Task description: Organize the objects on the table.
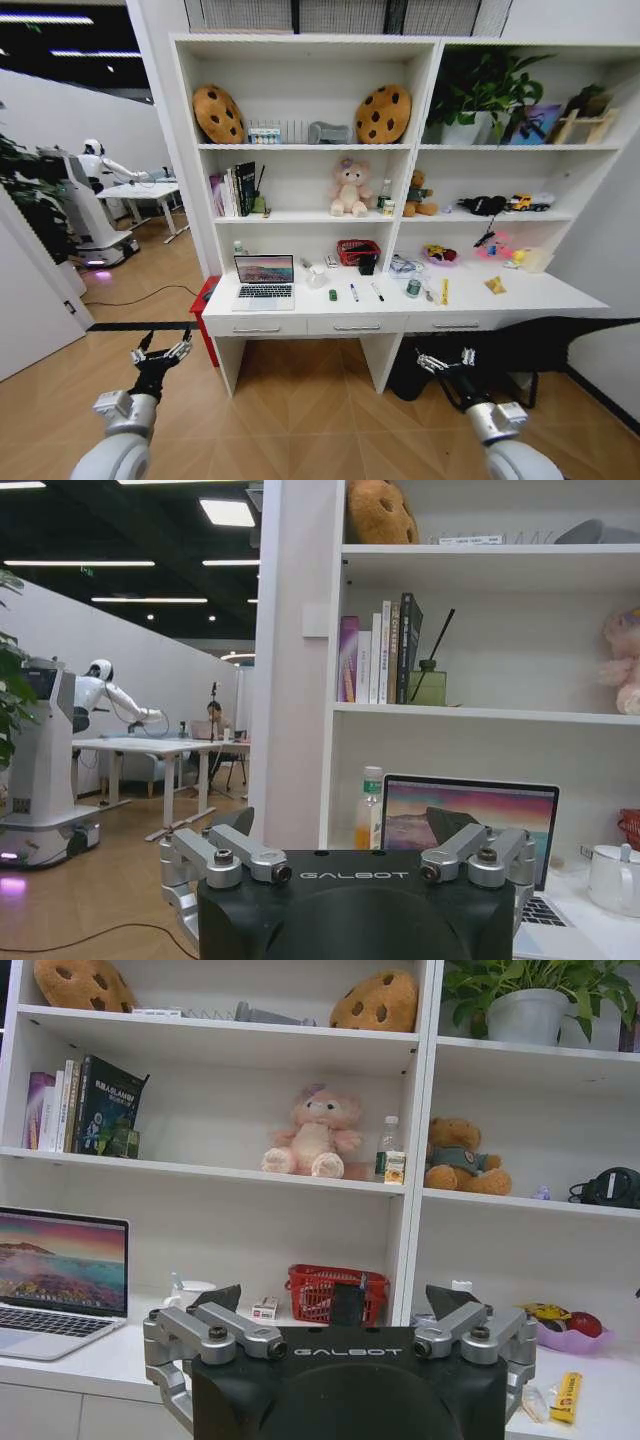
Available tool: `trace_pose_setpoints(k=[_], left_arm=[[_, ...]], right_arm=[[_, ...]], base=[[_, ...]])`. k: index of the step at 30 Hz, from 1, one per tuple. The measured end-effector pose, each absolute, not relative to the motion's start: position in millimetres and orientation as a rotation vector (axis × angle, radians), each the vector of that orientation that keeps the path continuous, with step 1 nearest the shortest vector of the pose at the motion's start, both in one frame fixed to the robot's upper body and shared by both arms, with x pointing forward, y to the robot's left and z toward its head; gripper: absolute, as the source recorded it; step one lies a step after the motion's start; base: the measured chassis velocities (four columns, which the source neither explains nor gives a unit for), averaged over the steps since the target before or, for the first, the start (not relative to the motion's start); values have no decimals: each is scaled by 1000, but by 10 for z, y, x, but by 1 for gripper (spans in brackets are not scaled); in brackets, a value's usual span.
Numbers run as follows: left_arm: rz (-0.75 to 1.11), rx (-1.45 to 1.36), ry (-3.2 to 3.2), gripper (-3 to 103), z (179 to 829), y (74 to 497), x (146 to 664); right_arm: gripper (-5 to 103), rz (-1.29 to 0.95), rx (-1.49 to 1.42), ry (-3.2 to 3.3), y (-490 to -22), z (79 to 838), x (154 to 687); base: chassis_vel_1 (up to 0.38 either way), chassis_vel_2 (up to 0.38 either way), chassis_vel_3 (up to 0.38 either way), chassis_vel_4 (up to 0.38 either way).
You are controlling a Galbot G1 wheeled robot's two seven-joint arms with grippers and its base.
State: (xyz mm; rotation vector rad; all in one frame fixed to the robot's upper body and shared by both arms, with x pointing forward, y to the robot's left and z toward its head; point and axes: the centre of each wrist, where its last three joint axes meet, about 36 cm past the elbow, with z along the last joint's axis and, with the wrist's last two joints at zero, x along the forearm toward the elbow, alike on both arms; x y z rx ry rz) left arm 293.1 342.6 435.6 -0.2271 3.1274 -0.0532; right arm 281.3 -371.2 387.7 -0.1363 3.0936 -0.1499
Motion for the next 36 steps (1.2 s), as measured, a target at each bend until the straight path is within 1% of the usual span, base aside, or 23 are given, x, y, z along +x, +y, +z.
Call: trace_pose_setpoints(k=[2,8,36], left_arm=[[-45,-223,3128,98,4361,3435,2936],[-42,-221,3130,100,4364,3439,2938],[-48,-215,3139,100,4384,3413,2917]], right_arm=[[100,-147,-134,3094,-3713,3875,2814],[100,-145,-132,3096,-3718,3870,2813],[100,-115,-139,3101,-3679,3921,2803]], base=[[0,0,0,0],[0,0,0,0],[0,0,0,0]])
